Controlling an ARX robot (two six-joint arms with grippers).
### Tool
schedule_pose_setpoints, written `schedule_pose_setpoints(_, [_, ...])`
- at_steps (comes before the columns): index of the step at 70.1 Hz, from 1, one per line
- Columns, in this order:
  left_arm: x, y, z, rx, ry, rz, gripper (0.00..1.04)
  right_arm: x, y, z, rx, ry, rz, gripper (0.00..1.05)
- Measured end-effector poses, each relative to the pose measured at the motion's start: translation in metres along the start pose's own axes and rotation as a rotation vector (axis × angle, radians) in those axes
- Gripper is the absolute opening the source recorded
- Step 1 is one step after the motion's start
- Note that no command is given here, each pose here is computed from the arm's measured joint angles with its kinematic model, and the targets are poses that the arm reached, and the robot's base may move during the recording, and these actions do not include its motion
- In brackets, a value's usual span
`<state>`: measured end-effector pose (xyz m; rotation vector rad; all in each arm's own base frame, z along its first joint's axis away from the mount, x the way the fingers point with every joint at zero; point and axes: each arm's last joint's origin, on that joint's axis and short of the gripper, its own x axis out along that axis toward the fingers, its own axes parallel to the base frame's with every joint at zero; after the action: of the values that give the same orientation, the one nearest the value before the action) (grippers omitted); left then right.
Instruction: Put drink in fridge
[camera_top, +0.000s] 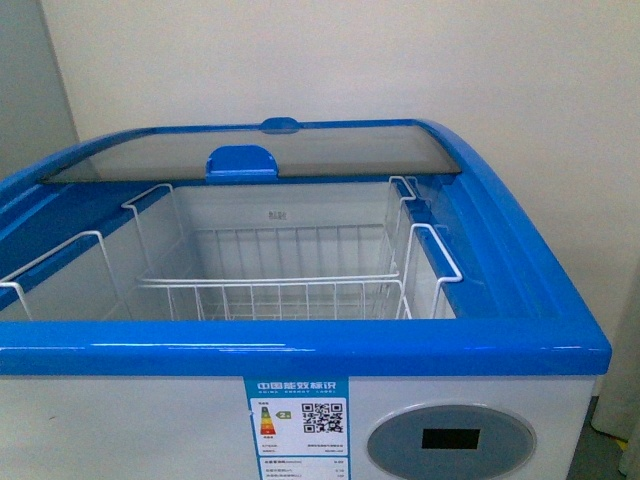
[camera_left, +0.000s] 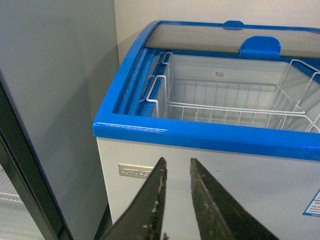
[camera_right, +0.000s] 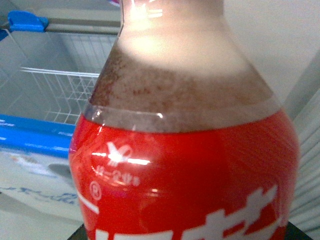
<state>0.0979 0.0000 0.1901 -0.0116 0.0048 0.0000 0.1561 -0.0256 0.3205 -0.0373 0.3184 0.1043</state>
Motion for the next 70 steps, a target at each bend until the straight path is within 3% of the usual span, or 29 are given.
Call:
schedule_pose_setpoints(5, [0.0,0.0,-0.003,-0.002,0.0,0.0,0.03,0.018,-0.012,0.018,-0.101,-0.014,-0.025,0.37])
schedule_pose_setpoints(19, [0.0,0.0,-0.008,0.003,0.002,0.0,0.03,0.085,-0.021,0.047,-0.498,-0.046,0.004,0.37])
schedule_pose_setpoints(26, [0.0,0.0,-0.011,0.003,0.003,0.0,0.03,0.115,-0.01,0.061,-0.709,-0.045,0.088,0.37])
schedule_pose_setpoints(31, [0.0,0.0,-0.012,0.003,0.002,0.0,0.03,0.14,0.009,0.074,-0.914,-0.048,0.174,0.37])
schedule_pose_setpoints(38, [0.0,0.0,-0.015,0.003,0.002,0.0,0.03,0.166,0.037,0.088,-1.072,-0.051,0.259,0.37])
schedule_pose_setpoints(57, [-0.001,0.0,-0.022,0.004,-0.009,0.0,0.03,0.221,0.111,0.103,-1.214,-0.089,0.39,0.37])
schedule_pose_setpoints(70, [-0.001,0.0,-0.022,0.004,-0.009,0.0,0.03,0.248,0.163,0.092,-1.243,-0.1,0.491,0.37])
